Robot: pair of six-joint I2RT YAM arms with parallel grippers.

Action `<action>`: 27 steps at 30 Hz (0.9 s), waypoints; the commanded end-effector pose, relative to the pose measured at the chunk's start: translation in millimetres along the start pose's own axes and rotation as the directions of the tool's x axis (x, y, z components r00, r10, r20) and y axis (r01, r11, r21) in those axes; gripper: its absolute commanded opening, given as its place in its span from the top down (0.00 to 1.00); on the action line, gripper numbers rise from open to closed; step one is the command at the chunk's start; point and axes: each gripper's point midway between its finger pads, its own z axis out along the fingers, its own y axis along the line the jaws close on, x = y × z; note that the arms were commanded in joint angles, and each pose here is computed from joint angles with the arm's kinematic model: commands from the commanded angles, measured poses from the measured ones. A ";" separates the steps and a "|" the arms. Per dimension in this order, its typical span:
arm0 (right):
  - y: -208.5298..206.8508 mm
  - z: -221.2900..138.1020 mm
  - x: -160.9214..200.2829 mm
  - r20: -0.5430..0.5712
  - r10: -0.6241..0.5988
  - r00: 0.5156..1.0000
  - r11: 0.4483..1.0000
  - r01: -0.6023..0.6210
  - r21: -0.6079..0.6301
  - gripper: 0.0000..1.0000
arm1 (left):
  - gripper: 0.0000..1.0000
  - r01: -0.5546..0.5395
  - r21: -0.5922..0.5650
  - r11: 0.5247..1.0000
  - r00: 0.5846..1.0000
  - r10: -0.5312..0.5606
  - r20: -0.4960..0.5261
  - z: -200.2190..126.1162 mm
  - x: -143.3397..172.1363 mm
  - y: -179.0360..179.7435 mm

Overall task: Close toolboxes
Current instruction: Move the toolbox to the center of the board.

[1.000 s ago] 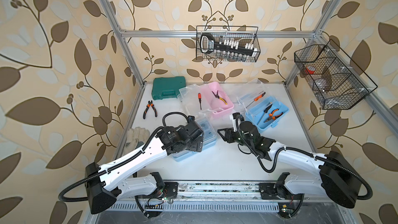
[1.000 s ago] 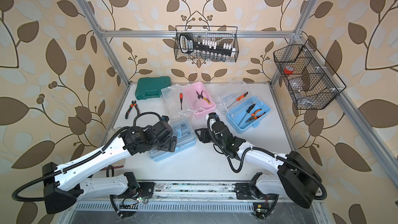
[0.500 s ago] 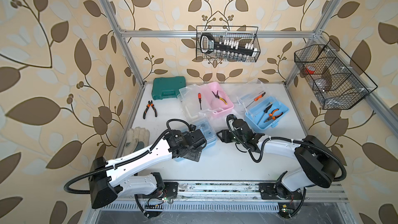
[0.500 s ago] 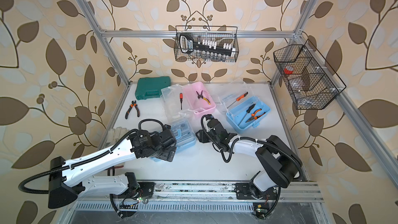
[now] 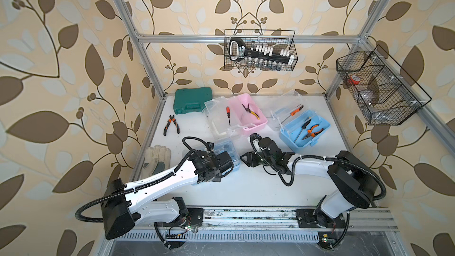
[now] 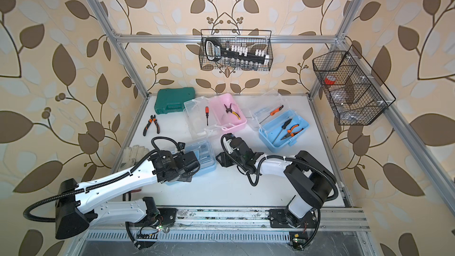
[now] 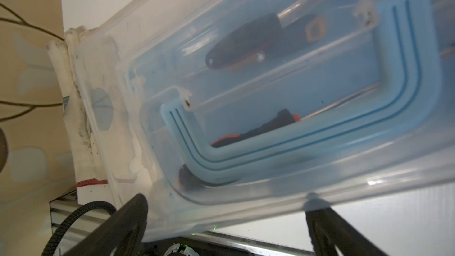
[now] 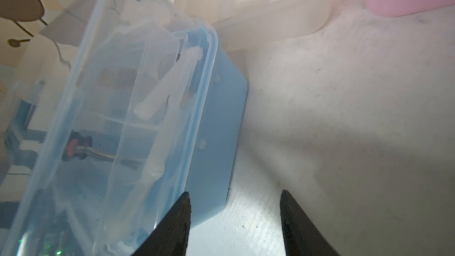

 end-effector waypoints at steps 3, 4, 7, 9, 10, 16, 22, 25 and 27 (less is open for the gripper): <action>50.2 8.5 -3.7 0.011 -0.043 0.999 0.989 0.044 -0.140 0.44 | 0.01 0.175 0.021 0.984 0.984 -0.176 0.019 8.6 -4.4 11.4; 52.3 9.7 -3.5 0.012 -0.038 0.999 0.989 0.039 -0.143 0.44 | 0.01 0.187 0.025 0.982 0.982 -0.187 0.021 10.5 -5.7 12.7; 56.8 10.2 -7.1 0.025 -0.029 0.999 0.988 0.032 -0.152 0.44 | 0.01 0.210 0.035 0.977 0.977 -0.211 0.019 15.5 -10.0 14.3; 59.4 10.7 -11.0 0.032 -0.029 0.999 0.987 0.034 -0.158 0.44 | 0.01 0.213 0.026 0.977 0.977 -0.214 0.021 18.0 -13.5 15.7; 62.1 10.5 -13.4 0.036 -0.033 0.999 0.985 0.039 -0.166 0.44 | 0.01 0.222 0.021 0.975 0.975 -0.223 0.020 19.4 -15.8 16.4; 74.4 14.7 -25.5 0.053 -0.045 0.998 0.978 0.055 -0.199 0.44 | 0.01 0.203 0.029 0.979 0.979 -0.204 0.025 26.0 -34.9 11.4; 74.6 19.1 -29.8 0.059 -0.045 0.997 0.980 0.056 -0.190 0.43 | 0.01 0.202 0.018 0.979 0.979 -0.203 0.018 35.7 -50.2 11.6; 75.3 22.3 -29.9 0.054 -0.050 0.997 0.979 0.059 -0.194 0.43 | 0.01 0.219 0.016 0.976 0.976 -0.219 0.007 42.9 -55.4 14.9; 75.2 25.4 -29.8 0.050 -0.050 0.998 0.979 0.059 -0.195 0.43 | 0.01 0.230 0.022 0.973 0.973 -0.230 0.006 45.3 -59.5 16.9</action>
